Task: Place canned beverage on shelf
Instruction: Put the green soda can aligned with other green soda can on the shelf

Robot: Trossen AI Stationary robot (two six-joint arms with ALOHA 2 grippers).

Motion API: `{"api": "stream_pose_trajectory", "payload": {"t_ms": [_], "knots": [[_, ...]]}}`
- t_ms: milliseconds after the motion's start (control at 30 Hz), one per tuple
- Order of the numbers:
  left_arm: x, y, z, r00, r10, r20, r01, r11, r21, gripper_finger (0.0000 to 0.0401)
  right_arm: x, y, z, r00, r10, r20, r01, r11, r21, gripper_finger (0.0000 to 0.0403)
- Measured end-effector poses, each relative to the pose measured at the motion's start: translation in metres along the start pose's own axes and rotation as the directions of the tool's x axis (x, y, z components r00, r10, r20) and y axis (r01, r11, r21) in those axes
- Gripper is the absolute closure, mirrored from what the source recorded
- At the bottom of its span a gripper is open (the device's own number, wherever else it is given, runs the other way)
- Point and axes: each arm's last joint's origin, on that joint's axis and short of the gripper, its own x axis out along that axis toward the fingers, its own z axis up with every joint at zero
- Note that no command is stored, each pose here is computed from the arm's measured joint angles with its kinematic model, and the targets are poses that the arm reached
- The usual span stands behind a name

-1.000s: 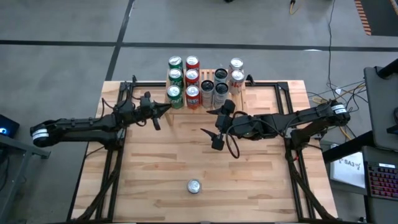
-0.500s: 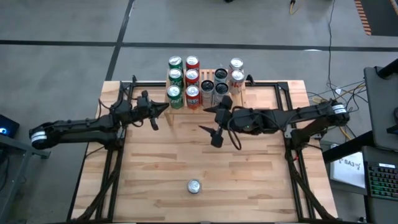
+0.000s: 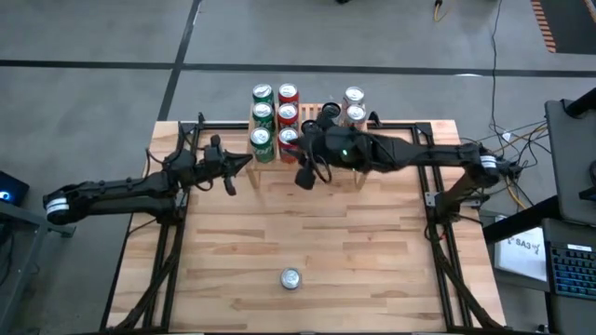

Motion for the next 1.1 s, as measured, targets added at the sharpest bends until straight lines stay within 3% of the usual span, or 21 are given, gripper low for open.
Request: {"api": "stream_pose_trajectory", "payload": {"t_ms": [167,233,667,1100], "knots": [[-0.001,0.000,0.005,0.999,-0.002,0.034,0.001,0.999,0.037,0.0400,0.017,-0.015,0.013,1.000,0.025,0.000,-0.025,0.999,-0.045,0.0376],[-0.001,0.000,0.006,0.999,-0.006,0.041,0.004,0.999,0.052,0.0400,0.025,-0.018,0.016,1.000,0.015,-0.005,-0.015,0.997,-0.076,0.0389],[0.000,-0.001,0.007,0.999,-0.025,0.047,0.022,0.998,0.059,0.0400,0.076,-0.028,0.022,0.995,-0.022,-0.099,0.006,0.987,-0.159,0.0390],[0.006,-0.001,0.004,0.998,-0.036,0.053,0.033,0.998,0.060,0.0400,0.101,-0.042,0.013,0.988,-0.068,-0.138,0.041,0.980,-0.192,0.0390]]}}
